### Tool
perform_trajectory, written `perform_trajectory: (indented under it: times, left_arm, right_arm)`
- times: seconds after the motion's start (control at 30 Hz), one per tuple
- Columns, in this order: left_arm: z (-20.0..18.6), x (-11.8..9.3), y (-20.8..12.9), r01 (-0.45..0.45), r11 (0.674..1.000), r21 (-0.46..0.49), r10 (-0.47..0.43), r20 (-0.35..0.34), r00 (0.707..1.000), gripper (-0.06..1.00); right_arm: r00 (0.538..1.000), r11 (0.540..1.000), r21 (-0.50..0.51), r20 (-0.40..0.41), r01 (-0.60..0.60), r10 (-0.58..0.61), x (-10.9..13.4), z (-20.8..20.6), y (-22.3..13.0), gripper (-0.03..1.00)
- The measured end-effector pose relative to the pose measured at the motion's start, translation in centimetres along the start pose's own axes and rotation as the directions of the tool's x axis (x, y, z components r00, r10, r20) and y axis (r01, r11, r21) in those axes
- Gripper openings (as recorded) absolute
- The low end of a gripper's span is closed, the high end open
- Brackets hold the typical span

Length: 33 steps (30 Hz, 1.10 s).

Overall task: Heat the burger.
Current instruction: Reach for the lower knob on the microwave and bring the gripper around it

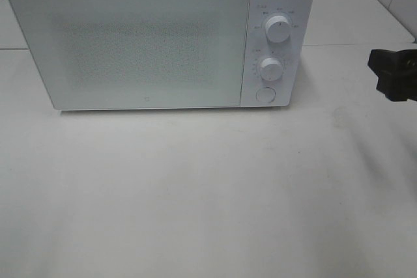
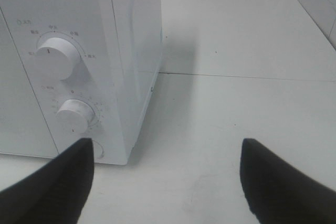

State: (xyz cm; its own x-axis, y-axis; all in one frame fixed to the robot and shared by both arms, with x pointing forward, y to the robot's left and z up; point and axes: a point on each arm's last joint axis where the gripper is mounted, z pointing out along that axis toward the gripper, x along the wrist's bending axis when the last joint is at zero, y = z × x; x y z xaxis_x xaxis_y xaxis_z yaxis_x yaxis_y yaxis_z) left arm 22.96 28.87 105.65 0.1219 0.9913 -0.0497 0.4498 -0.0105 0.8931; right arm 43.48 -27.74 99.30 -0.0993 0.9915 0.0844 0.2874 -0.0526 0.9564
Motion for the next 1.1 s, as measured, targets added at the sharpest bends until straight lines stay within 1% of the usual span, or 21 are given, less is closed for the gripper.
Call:
perform_trajectory:
  times: [0.07,0.13,0.27,0.3,0.33,0.37,0.43,0.57,0.6,0.67,0.77,0.83,0.87,0.93,1.1]
  left_arm:
    - [0.0,0.0,0.0,0.000,1.000,0.000,0.000,0.000,1.000,0.99]
    - [0.0,0.0,0.0,0.000,1.000,0.000,0.000,0.000,1.000,0.99]
    - [0.0,0.0,0.0,0.000,1.000,0.000,0.000,0.000,1.000,0.99]
    - [0.0,0.0,0.0,0.000,1.000,0.000,0.000,0.000,1.000,0.99]
    - [0.0,0.0,0.0,0.000,1.000,0.000,0.000,0.000,1.000,0.99]
    - [0.0,0.0,0.0,0.000,1.000,0.000,0.000,0.000,1.000,0.99]
    - [0.0,0.0,0.0,0.000,1.000,0.000,0.000,0.000,1.000,0.99]
    - [0.0,0.0,0.0,0.000,1.000,0.000,0.000,0.000,1.000,0.99]
    - [0.0,0.0,0.0,0.000,1.000,0.000,0.000,0.000,1.000,0.99]
    - [0.0,0.0,0.0,0.000,1.000,0.000,0.000,0.000,1.000,0.99]
    - [0.0,0.0,0.0,0.000,1.000,0.000,0.000,0.000,1.000,0.99]
    - [0.0,0.0,0.0,0.000,1.000,0.000,0.000,0.000,1.000,0.99]
    - [0.0,0.0,0.0,0.000,1.000,0.000,0.000,0.000,1.000,0.99]
    - [0.0,0.0,0.0,0.000,1.000,0.000,0.000,0.000,1.000,0.99]
    - [0.0,0.0,0.0,0.000,1.000,0.000,0.000,0.000,1.000,0.99]
  right_arm:
    - [1.000,1.000,-0.004,0.013,0.004,-0.004,-0.2,0.4,-0.6,0.75]
    - [0.999,1.000,-0.008,0.046,0.007,-0.007,-0.5,0.9,-1.5,0.75]
    - [0.998,1.000,-0.016,0.055,0.011,-0.010,0.0,1.3,-2.0,0.75]
    - [0.999,1.000,-0.007,0.040,0.023,-0.023,0.9,1.7,-2.5,0.75]
    - [0.999,1.000,-0.007,0.040,0.023,-0.023,0.9,1.7,-2.5,0.75]
    - [0.999,0.999,-0.002,0.035,0.032,-0.032,1.6,2.1,-3.0,0.75]
    - [0.999,0.999,-0.002,0.036,0.032,-0.032,2.0,2.3,-3.3,0.75]
    - [0.997,0.998,-0.033,0.057,0.053,-0.051,3.6,3.0,-4.3,0.75]
    - [0.997,0.998,-0.033,0.057,0.053,-0.051,3.6,3.0,-4.3,0.75]
    - [0.995,0.996,-0.045,0.069,0.076,-0.073,4.9,3.3,-5.0,0.75]
    - [0.994,0.996,-0.049,0.078,0.079,-0.075,5.2,3.4,-5.1,0.75]
    - [0.992,0.995,-0.047,0.089,0.089,-0.084,6.2,3.9,-5.3,0.75]
    - [0.992,0.995,-0.047,0.089,0.089,-0.084,6.2,3.9,-5.3,0.75]
    - [0.990,0.993,-0.047,0.102,0.104,-0.099,7.5,4.9,-5.2,0.75]
    - [0.989,0.993,-0.047,0.100,0.110,-0.105,8.6,6.0,-5.2,0.75]
